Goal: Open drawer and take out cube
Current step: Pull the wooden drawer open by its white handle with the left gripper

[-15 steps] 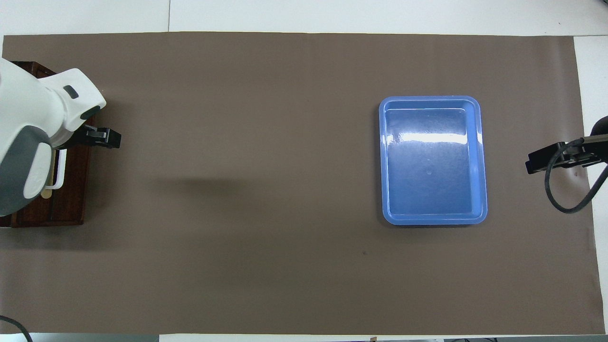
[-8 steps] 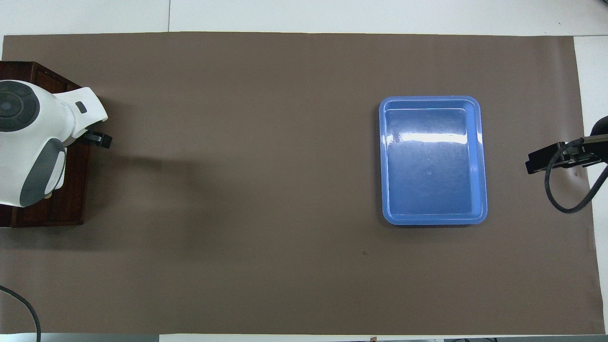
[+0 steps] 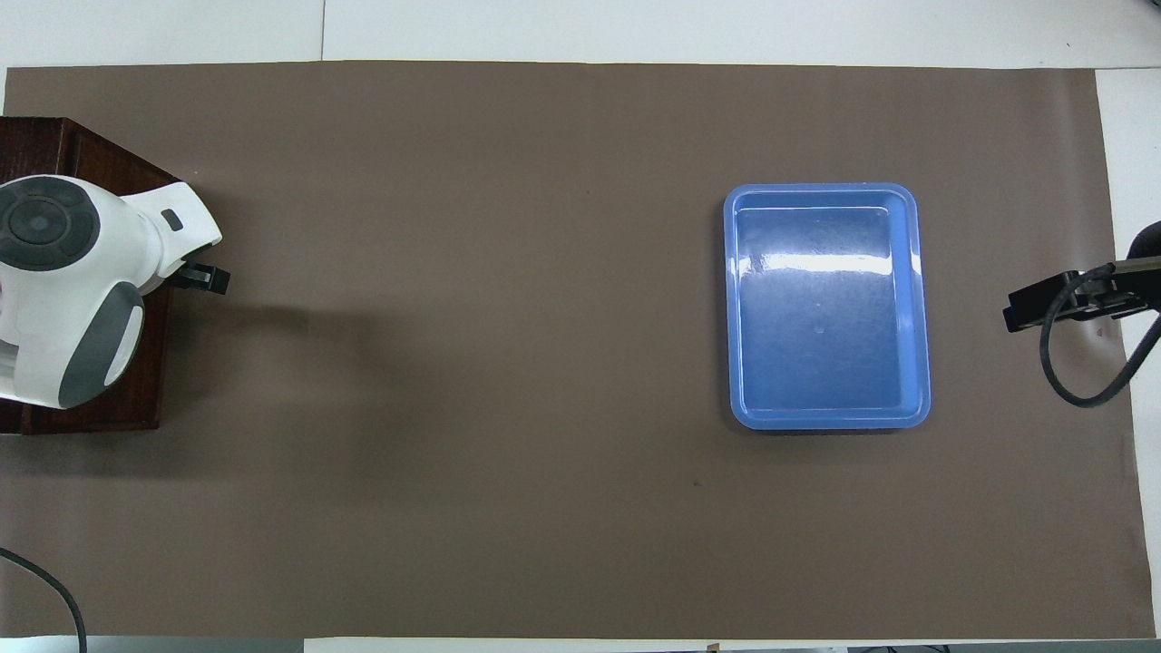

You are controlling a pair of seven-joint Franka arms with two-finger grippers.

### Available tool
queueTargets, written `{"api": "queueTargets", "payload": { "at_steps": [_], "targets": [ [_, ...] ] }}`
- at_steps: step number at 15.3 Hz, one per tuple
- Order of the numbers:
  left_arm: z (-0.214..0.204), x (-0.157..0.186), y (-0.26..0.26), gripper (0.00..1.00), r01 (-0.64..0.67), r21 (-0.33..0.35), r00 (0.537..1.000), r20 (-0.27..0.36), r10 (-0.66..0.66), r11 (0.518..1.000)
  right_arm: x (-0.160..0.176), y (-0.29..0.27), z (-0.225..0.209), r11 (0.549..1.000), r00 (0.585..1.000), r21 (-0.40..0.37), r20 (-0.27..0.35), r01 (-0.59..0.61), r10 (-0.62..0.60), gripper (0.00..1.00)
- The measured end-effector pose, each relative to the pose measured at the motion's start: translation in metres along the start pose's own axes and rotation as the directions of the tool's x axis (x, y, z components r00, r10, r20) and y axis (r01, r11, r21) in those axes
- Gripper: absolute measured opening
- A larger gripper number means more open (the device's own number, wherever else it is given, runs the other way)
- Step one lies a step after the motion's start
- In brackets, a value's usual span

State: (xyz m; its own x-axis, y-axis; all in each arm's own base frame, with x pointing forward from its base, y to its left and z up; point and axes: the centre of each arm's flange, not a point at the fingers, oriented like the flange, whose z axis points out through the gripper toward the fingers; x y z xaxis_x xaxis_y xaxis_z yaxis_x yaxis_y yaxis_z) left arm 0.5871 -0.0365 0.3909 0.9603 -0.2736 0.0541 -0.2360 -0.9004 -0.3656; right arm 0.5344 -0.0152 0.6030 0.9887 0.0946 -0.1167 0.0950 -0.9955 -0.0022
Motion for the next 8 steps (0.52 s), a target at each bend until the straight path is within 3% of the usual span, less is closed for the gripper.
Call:
{"api": "queueTargets", "payload": {
  "at_steps": [5, 8],
  "targets": [
    [-0.049, 0.013, 0.110, 1.00, 0.148, -0.105, 0.989, -0.014, -0.150, 0.983, 0.000, 0.000, 0.000, 1.000, 1.000, 0.000, 0.000, 0.000, 0.000, 1.00],
    [-0.054, 0.014, 0.115, 1.00, 0.169, -0.121, 0.985, -0.006, -0.171, 0.978, 0.000, 0.000, 0.000, 1.000, 1.000, 0.000, 0.000, 0.000, 0.000, 1.00]
  ]
}}
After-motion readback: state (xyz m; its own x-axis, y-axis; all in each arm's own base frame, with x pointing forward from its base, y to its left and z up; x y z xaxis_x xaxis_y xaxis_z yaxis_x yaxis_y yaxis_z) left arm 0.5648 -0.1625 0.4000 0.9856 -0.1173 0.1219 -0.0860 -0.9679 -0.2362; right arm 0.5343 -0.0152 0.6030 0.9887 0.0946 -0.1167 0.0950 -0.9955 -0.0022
